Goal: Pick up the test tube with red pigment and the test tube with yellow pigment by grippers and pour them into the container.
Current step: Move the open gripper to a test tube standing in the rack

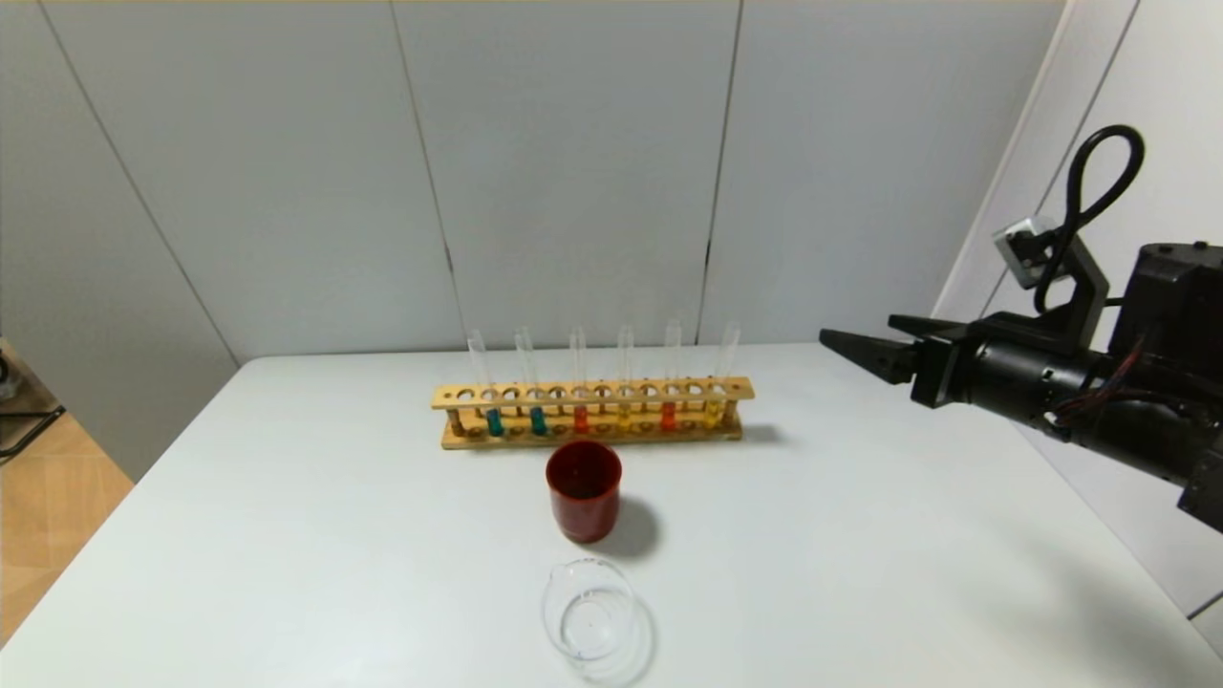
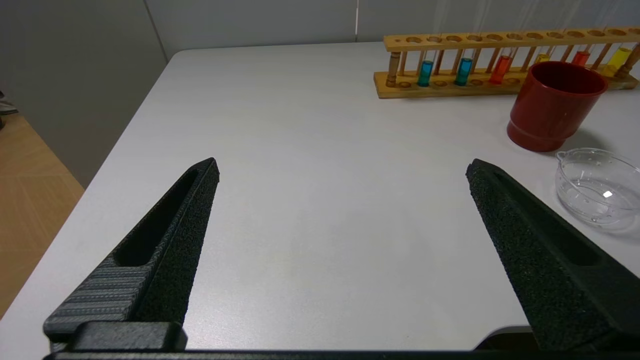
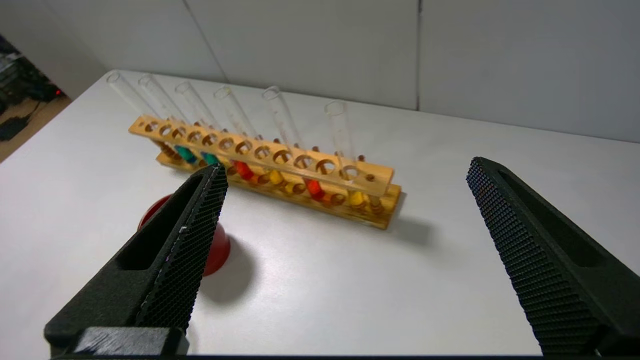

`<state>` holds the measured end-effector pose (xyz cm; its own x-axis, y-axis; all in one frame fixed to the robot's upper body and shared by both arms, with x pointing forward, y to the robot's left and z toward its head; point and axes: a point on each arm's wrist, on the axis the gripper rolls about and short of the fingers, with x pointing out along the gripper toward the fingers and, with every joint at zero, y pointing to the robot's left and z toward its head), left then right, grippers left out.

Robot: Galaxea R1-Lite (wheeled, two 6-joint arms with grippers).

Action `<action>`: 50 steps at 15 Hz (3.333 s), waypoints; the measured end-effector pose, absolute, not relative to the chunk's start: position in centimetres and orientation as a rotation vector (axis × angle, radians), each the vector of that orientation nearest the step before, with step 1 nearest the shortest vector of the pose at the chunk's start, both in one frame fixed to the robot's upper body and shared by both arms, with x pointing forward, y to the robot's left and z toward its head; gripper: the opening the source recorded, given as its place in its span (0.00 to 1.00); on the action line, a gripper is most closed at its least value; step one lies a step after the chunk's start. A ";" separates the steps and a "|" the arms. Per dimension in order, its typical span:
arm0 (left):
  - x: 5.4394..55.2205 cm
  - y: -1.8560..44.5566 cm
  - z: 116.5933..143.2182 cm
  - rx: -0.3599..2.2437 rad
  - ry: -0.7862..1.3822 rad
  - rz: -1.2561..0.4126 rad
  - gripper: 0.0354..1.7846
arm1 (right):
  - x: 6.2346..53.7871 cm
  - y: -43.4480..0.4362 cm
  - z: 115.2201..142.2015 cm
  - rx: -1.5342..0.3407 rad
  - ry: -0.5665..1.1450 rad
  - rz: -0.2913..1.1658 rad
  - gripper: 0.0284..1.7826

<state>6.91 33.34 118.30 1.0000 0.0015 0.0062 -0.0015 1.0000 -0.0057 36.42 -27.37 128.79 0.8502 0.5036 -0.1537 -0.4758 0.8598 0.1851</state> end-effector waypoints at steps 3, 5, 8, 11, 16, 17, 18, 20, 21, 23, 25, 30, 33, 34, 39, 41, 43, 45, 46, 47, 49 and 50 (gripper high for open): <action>6.9 33.3 118.3 -0.005 -0.006 0.002 0.98 | 37.3 -26.4 126.4 0.128 0.223 0.540 0.98; 6.9 33.3 118.3 -0.006 -0.006 0.001 0.98 | 38.0 -26.1 124.8 0.119 0.236 0.542 0.98; 6.9 33.3 118.3 -0.006 -0.007 0.001 0.98 | 39.3 -25.8 122.7 0.103 0.225 0.534 0.98; 6.9 33.3 118.3 -0.006 -0.007 0.002 0.98 | 41.2 -25.3 120.7 0.064 0.190 0.504 0.98; 6.9 33.3 118.3 -0.006 -0.007 0.001 0.98 | 43.1 -23.5 118.6 0.026 0.175 0.537 0.98; 6.9 33.3 118.3 -0.005 -0.006 0.001 0.98 | 43.4 -23.0 118.4 0.018 0.172 0.548 0.98; 6.9 33.3 118.3 -0.006 -0.007 0.001 0.98 | 43.7 -22.6 118.3 0.015 0.167 0.554 0.98; 6.9 33.3 118.3 -0.006 -0.007 0.001 0.98 | 44.4 -22.1 118.2 0.010 0.158 0.562 0.98; 6.9 33.3 118.3 -0.005 -0.006 0.001 0.98 | 44.6 -21.9 118.0 0.000 0.156 0.566 0.98; 6.9 33.3 118.3 -0.005 -0.006 0.002 0.98 | 45.0 -21.5 117.6 -0.013 0.155 0.574 0.98; 6.9 33.3 118.3 -0.006 -0.006 0.002 0.98 | 45.7 -21.2 117.3 -0.014 0.149 0.574 0.98; 6.9 33.3 118.3 -0.006 -0.006 0.001 0.98 | 48.3 -21.3 117.0 -0.007 0.135 0.554 0.98; 6.9 33.3 118.3 -0.005 -0.006 0.001 0.98 | 49.7 -21.1 117.2 -0.006 0.135 0.547 0.98; 6.9 33.3 118.3 -0.006 -0.007 0.001 0.98 | 50.1 -21.0 117.2 -0.006 0.136 0.547 0.98; 6.9 33.3 118.3 -0.006 -0.006 0.002 0.98 | 50.7 -20.3 116.6 -0.009 0.136 0.559 0.98; 6.9 33.3 118.3 -0.006 -0.006 0.001 0.98 | 50.8 -20.1 116.4 -0.010 0.139 0.564 0.98; 6.9 33.3 118.3 -0.006 -0.006 0.001 0.98 | 50.8 -19.9 116.3 -0.010 0.147 0.568 0.98; 6.9 33.3 118.3 -0.006 -0.006 0.001 0.98 | 51.0 -19.8 116.2 -0.009 0.149 0.567 0.98; 6.9 33.3 118.3 -0.006 -0.007 0.001 0.98 | 51.1 -19.8 116.2 -0.009 0.148 0.568 0.97; 6.9 33.3 118.3 -0.006 -0.007 0.001 0.98 | 51.1 -19.8 116.2 -0.010 0.147 0.567 0.94; 6.9 33.3 118.3 -0.005 -0.006 0.001 0.98 | 51.2 -19.8 116.2 -0.010 0.146 0.568 0.85; 6.9 33.3 118.3 -0.006 -0.006 0.001 0.98 | 51.2 -19.8 116.1 -0.011 0.147 0.568 0.78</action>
<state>6.91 33.34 118.30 1.0000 0.0015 0.0062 -0.0015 1.0000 -0.0057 51.17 -19.76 116.10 0.8328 0.5352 -0.1415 -0.5368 0.8432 0.0304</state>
